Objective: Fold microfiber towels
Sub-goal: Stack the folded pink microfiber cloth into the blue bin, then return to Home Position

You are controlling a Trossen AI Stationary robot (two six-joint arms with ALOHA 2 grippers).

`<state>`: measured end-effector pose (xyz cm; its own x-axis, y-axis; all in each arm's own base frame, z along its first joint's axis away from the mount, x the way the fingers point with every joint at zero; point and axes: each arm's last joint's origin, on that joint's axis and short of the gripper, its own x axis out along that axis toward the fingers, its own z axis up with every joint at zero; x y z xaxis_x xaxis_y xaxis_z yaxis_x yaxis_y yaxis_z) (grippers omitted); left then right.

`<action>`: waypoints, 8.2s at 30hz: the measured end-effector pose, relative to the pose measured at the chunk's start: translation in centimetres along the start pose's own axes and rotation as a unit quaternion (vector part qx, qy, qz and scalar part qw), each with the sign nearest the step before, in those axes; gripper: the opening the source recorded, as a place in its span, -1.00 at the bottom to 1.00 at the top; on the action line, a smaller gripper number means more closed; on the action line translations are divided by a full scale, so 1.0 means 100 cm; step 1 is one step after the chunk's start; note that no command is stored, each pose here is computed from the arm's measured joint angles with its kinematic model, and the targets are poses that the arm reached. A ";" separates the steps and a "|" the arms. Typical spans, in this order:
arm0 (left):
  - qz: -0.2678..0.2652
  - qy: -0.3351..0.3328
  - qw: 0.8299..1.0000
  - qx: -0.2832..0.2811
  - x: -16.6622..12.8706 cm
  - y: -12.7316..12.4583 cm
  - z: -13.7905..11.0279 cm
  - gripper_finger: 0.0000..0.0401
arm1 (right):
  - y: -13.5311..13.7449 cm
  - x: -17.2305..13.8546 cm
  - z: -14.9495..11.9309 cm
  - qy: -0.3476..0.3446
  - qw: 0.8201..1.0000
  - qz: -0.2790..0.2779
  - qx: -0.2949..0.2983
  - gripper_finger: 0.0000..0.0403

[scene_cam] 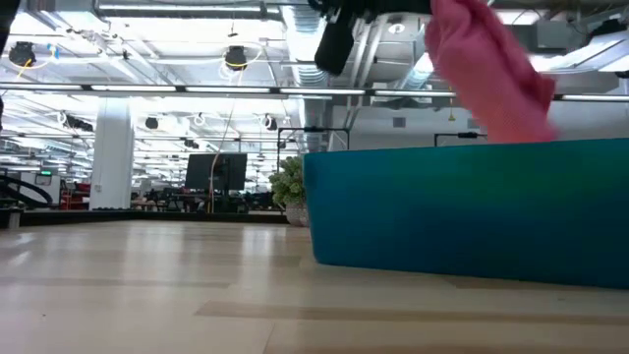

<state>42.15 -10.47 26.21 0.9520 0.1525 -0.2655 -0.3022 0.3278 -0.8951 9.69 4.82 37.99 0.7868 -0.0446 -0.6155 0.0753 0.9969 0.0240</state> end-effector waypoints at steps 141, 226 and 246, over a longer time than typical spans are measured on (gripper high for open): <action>0.006 -0.135 0.920 0.367 -0.290 0.202 0.114 0.26 | -0.034 0.054 -0.125 -0.356 0.931 0.074 0.026 -0.86; 0.009 -0.105 0.932 0.348 -0.269 0.225 0.103 0.26 | -0.017 0.122 -0.169 -0.340 0.931 0.112 0.076 -0.86; 0.009 -0.105 0.932 0.348 -0.269 0.225 0.103 0.26 | -0.017 0.122 -0.169 -0.339 0.931 0.112 0.076 -0.86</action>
<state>9.21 2.39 16.90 0.9376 0.3194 -0.1375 -0.3471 0.8367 -0.4235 8.85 3.71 17.10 0.9951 0.0807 0.0567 -0.0919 0.9676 0.2352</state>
